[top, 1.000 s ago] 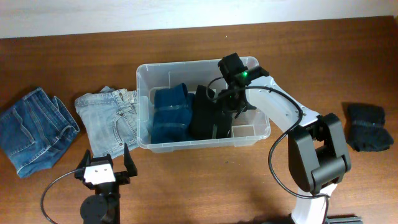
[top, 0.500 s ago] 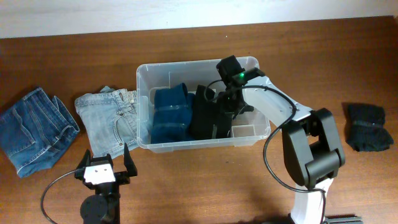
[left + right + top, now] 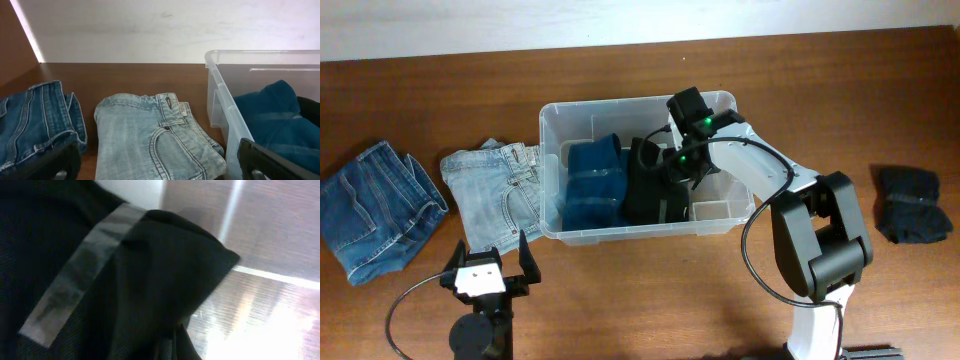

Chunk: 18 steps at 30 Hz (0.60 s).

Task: Pack container
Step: 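Push the black garment flat against the blue garment in the bin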

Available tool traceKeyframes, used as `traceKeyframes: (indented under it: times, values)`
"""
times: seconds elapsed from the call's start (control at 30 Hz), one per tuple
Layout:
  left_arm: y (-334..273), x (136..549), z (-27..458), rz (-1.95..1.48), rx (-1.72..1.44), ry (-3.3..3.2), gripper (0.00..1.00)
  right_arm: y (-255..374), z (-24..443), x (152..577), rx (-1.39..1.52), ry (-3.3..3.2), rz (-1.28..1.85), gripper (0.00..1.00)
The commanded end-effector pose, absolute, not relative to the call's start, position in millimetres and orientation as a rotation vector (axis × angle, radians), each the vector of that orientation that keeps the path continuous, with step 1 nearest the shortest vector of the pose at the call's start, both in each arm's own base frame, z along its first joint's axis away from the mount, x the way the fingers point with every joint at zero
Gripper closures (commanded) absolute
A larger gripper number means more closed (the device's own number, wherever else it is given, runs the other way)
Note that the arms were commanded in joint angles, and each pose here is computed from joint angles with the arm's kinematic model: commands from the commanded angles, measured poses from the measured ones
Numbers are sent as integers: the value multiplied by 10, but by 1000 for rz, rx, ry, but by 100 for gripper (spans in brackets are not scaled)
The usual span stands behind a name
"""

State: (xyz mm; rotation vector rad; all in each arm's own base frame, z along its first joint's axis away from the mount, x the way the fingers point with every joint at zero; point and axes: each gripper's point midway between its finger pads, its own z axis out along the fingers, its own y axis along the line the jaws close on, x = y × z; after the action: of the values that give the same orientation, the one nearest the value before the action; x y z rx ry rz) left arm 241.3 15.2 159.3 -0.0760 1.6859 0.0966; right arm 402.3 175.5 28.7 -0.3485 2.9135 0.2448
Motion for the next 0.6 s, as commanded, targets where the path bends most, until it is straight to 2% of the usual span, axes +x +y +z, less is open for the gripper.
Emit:
traceKeyframes:
  times: [0.0, 0.13, 0.27, 0.3, 0.37, 0.57]
  values:
    - [158, 2414, 1572, 108, -65, 1685, 1, 2028, 322, 3973, -554, 2867, 417, 96]
    - [158, 2414, 1572, 108, -65, 1685, 0, 2038, 328, 3993, -591, 2847, 416, 97]
    - [158, 2414, 1572, 108, -65, 1685, 1, 1987, 317, 4020, -591, 2845, 371, 94]
    - [158, 2414, 1572, 108, -65, 1685, 1, 1962, 320, 4031, -586, 2845, 350, 91]
    - [158, 2414, 1572, 108, -65, 1685, 1, 1888, 353, 4073, -560, 2846, 280, 72]
    - [158, 2414, 1572, 108, -65, 1685, 1, 1795, 902, 4282, -534, 2788, 153, 53]
